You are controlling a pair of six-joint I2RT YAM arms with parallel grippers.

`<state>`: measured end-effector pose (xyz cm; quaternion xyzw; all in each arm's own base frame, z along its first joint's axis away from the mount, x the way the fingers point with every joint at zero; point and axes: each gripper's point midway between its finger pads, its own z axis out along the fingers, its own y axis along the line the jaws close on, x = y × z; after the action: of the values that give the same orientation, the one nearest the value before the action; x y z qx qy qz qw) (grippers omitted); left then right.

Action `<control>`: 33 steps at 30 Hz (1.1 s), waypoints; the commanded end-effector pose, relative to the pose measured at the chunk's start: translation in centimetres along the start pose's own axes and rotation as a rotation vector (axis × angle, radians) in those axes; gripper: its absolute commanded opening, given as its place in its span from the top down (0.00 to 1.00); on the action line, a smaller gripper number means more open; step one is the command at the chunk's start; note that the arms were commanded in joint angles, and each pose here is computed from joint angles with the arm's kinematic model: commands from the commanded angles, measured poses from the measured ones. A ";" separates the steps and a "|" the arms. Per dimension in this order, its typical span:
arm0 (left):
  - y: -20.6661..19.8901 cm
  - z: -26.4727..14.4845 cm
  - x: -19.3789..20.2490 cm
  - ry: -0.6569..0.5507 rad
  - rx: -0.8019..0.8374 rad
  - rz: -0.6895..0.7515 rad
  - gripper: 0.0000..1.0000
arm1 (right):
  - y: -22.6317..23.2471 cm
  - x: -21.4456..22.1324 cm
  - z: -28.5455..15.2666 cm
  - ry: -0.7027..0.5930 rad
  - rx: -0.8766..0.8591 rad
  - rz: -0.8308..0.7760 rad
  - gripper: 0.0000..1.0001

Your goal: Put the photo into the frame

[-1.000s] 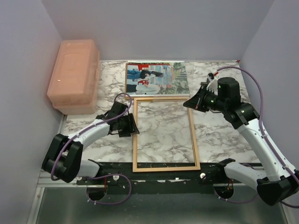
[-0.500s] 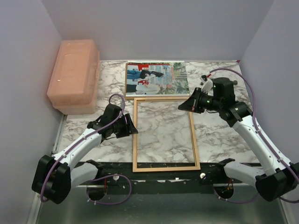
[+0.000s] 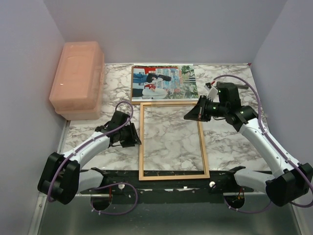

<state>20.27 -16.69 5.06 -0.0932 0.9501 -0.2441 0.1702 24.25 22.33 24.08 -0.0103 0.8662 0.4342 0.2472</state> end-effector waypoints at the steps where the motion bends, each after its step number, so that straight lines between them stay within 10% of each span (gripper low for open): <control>1: 1.1 1.0 -0.1 -0.003 -0.036 -0.003 0.59 | 0.5 0.6 0.2 0.032 -0.051 0.001 1.00; 33: 2.8 2.3 1.1 0.035 -0.087 -0.020 0.75 | -0.4 2.3 0.5 0.017 -0.077 0.083 1.00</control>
<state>20.62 -17.05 3.29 -0.1000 0.9521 -0.2432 0.1560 22.54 23.11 21.43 0.0041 0.8573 0.4742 0.2002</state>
